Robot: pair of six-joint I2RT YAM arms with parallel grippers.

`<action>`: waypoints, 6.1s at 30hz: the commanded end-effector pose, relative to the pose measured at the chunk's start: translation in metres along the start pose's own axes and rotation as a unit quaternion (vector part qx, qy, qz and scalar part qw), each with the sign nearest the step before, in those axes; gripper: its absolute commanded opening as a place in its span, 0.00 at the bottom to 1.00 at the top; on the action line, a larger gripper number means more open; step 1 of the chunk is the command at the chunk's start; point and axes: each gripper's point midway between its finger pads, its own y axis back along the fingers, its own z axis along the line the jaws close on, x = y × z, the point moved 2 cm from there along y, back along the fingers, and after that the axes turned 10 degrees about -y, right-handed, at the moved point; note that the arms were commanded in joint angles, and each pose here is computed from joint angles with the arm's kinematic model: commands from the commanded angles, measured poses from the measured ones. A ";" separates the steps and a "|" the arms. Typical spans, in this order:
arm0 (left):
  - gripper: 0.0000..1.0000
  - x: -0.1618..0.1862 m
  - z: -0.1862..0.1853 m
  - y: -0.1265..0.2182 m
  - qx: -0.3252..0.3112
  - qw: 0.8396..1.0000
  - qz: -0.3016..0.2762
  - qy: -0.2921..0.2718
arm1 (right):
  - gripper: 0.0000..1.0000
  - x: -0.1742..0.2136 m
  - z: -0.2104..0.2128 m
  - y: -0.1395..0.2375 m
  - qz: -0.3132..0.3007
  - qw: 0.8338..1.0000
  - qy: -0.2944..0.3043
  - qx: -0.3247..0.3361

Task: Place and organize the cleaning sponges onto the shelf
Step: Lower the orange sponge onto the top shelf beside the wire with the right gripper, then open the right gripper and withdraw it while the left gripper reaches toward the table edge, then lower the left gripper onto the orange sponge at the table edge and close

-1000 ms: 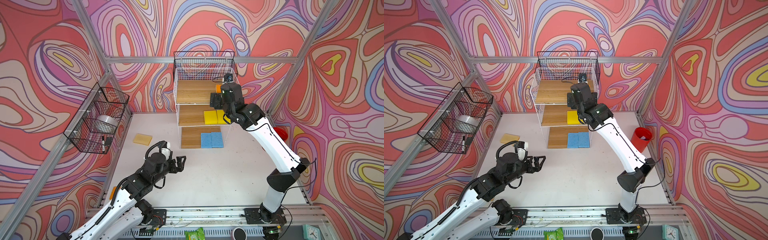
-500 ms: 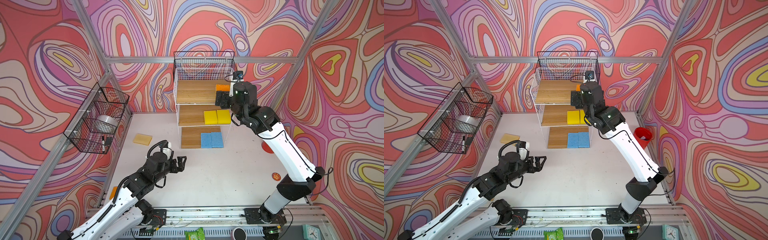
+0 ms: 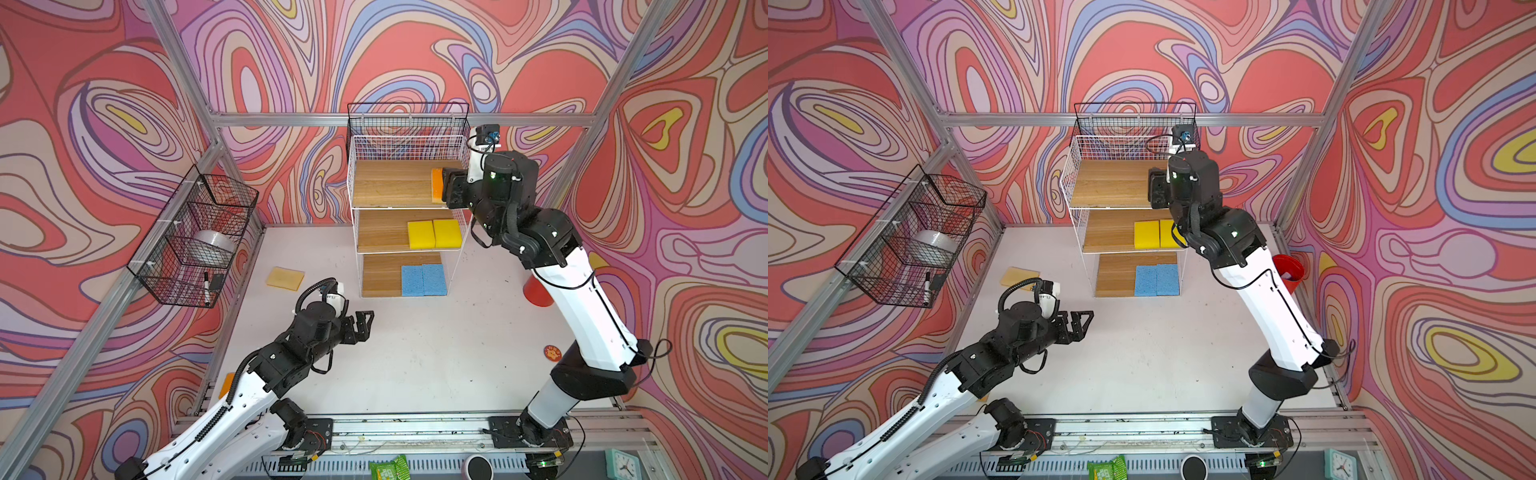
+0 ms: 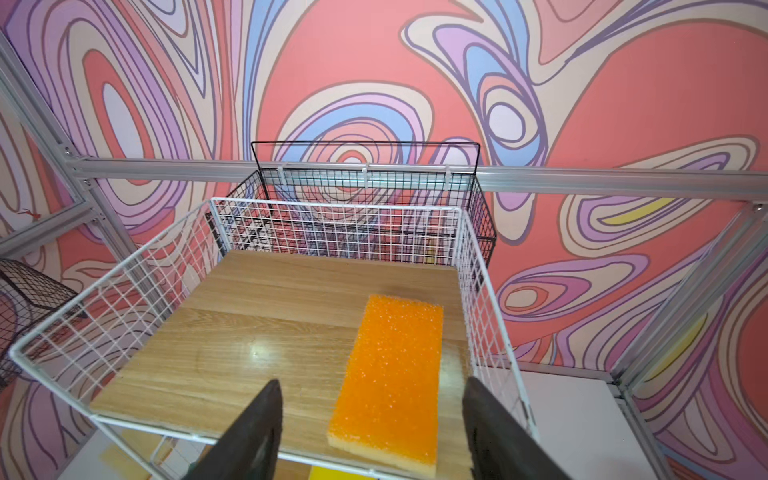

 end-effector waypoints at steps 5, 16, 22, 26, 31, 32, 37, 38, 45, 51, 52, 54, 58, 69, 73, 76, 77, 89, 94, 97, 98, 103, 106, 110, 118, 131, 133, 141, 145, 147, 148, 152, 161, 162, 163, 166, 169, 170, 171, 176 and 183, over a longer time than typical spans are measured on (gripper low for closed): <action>0.91 -0.008 -0.002 0.007 0.005 1.000 -0.014 0.000 | 0.79 0.033 0.011 -0.025 0.037 0.996 0.066 0.041; 0.91 0.003 0.003 0.009 0.004 1.000 -0.010 0.008 | 0.81 0.052 0.012 -0.048 0.037 0.991 0.099 0.082; 0.91 0.006 0.004 0.009 0.005 1.000 -0.009 0.010 | 0.79 0.058 0.015 -0.060 0.037 0.988 0.113 0.094; 0.91 0.006 0.004 0.010 0.004 1.000 -0.010 0.009 | 0.78 0.064 0.016 -0.067 0.038 0.987 0.120 0.103; 0.91 0.007 0.005 0.010 0.003 1.000 -0.008 0.010 | 0.76 0.066 0.011 -0.072 0.033 0.983 0.131 0.127; 0.91 0.008 0.005 0.009 0.003 1.000 -0.007 0.011 | 0.76 0.066 0.009 -0.073 0.032 0.982 0.131 0.131; 0.91 0.008 0.005 0.008 0.003 1.000 -0.007 0.012 | 0.73 0.063 0.000 -0.074 0.031 0.982 0.122 0.141; 0.91 0.009 0.005 0.008 0.003 1.000 -0.005 0.011 | 0.73 0.063 -0.001 -0.074 0.032 0.982 0.121 0.141; 0.91 0.007 0.004 0.008 0.004 1.000 -0.008 0.011 | 0.72 0.068 -0.010 -0.077 0.043 0.980 0.126 0.150; 0.91 0.007 0.004 0.008 0.004 1.000 -0.006 0.012 | 0.72 0.069 -0.017 -0.076 0.046 0.978 0.129 0.158; 0.91 0.007 0.004 0.008 0.003 1.000 -0.007 0.012 | 0.72 0.068 -0.019 -0.076 0.046 0.978 0.128 0.160; 0.91 0.008 0.005 0.007 0.003 1.000 -0.006 0.012 | 0.72 0.067 -0.022 -0.075 0.046 0.977 0.127 0.165; 0.91 0.007 0.004 0.007 0.003 1.000 -0.007 0.013 | 0.72 0.065 -0.028 -0.073 0.045 0.975 0.131 0.177; 0.91 0.003 0.001 0.008 0.007 1.000 -0.007 0.012 | 0.73 0.059 -0.037 -0.066 0.033 0.968 0.151 0.197; 0.90 0.001 0.000 0.007 0.009 1.000 -0.006 0.010 | 0.73 0.057 -0.039 -0.064 0.032 0.966 0.158 0.202; 0.90 -0.001 -0.002 0.006 0.012 1.000 -0.006 0.011 | 0.73 0.056 -0.039 -0.063 0.031 0.966 0.159 0.202; 0.90 -0.001 -0.003 0.006 0.013 1.000 -0.006 0.010 | 0.73 0.055 -0.039 -0.063 0.030 0.966 0.158 0.201; 0.93 -0.010 0.000 0.016 -0.001 1.000 -0.017 -0.003 | 0.84 0.042 -0.022 -0.050 0.021 0.987 0.109 0.116; 1.00 -0.021 0.000 0.026 -0.014 0.999 -0.023 -0.019 | 0.85 0.033 -0.016 -0.038 0.009 0.994 0.082 0.076; 1.00 -0.032 0.003 0.035 -0.033 0.998 -0.033 -0.029 | 0.85 0.020 -0.010 -0.020 -0.004 0.996 0.067 0.051; 1.00 -0.035 0.005 0.038 -0.041 0.998 -0.036 -0.034 | 0.85 0.017 -0.007 -0.015 -0.007 0.997 0.066 0.042; 1.00 -0.054 0.014 0.057 -0.089 0.994 -0.037 -0.055 | 0.85 0.017 0.015 0.015 -0.009 0.997 0.072 0.002; 1.00 -0.062 0.020 0.063 -0.110 0.992 -0.031 -0.057 | 0.85 0.029 0.024 0.034 0.004 0.997 0.070 -0.023; 1.00 -0.067 0.027 0.062 -0.128 0.991 -0.014 -0.045 | 0.84 0.059 0.029 0.055 0.034 0.996 0.061 -0.052; 1.00 -0.049 0.072 0.039 -0.205 0.977 0.055 0.016 | 0.84 0.149 0.005 0.080 0.120 0.989 0.031 -0.086; 0.94 0.028 0.152 0.011 -0.341 0.918 0.156 0.128 | 0.86 0.263 -0.030 0.100 0.211 0.971 0.000 -0.109; 0.98 0.044 0.160 0.014 -0.363 0.906 0.176 0.130 | 0.85 0.284 -0.028 0.096 0.229 0.967 0.009 -0.115; 1.00 0.081 0.187 0.037 -0.461 0.856 0.172 0.157 | 0.84 0.354 -0.023 0.066 0.323 0.935 -0.014 -0.145; 0.99 0.092 0.196 0.041 -0.490 0.836 0.175 0.173 | 0.82 0.366 -0.026 0.057 0.343 0.929 -0.004 -0.141; 0.95 0.097 0.198 0.042 -0.492 0.833 0.167 0.192 | 0.82 0.368 -0.025 0.056 0.349 0.926 -0.012 -0.147; 0.91 0.101 0.200 0.044 -0.494 0.829 0.163 0.204 | 0.82 0.371 -0.024 0.056 0.352 0.924 -0.014 -0.150; 0.86 0.118 0.209 0.057 -0.516 0.804 0.163 0.246 | 0.82 0.376 -0.029 0.054 0.358 0.922 -0.019 -0.144; 0.90 0.135 0.221 0.093 -0.563 0.732 0.143 0.356 | 0.81 0.387 -0.029 0.053 0.375 0.915 -0.024 -0.145; 0.90 0.138 0.222 0.095 -0.564 0.726 0.141 0.368 | 0.81 0.386 -0.029 0.053 0.374 0.915 -0.025 -0.146; 0.90 0.140 0.223 0.097 -0.567 0.720 0.139 0.377 | 0.81 0.385 -0.029 0.053 0.375 0.915 -0.025 -0.145; 0.88 0.143 0.227 0.107 -0.581 0.700 0.126 0.396 | 0.81 0.386 -0.031 0.054 0.377 0.915 -0.025 -0.143; 0.86 0.151 0.230 0.110 -0.581 0.688 0.119 0.418 | 0.81 0.387 -0.031 0.055 0.378 0.914 -0.024 -0.143; 0.86 0.154 0.232 0.109 -0.577 0.686 0.121 0.427 | 0.81 0.386 -0.032 0.055 0.378 0.915 -0.024 -0.141; 0.86 0.158 0.233 0.108 -0.571 0.683 0.123 0.439 | 0.80 0.386 -0.032 0.055 0.377 0.915 -0.023 -0.141; 0.85 0.162 0.239 0.103 -0.552 0.680 0.124 0.467 | 0.81 0.388 -0.036 0.055 0.375 0.917 -0.022 -0.135; 0.84 0.174 0.248 0.092 -0.532 0.676 0.144 0.489 | 0.81 0.390 -0.037 0.054 0.377 0.917 -0.019 -0.131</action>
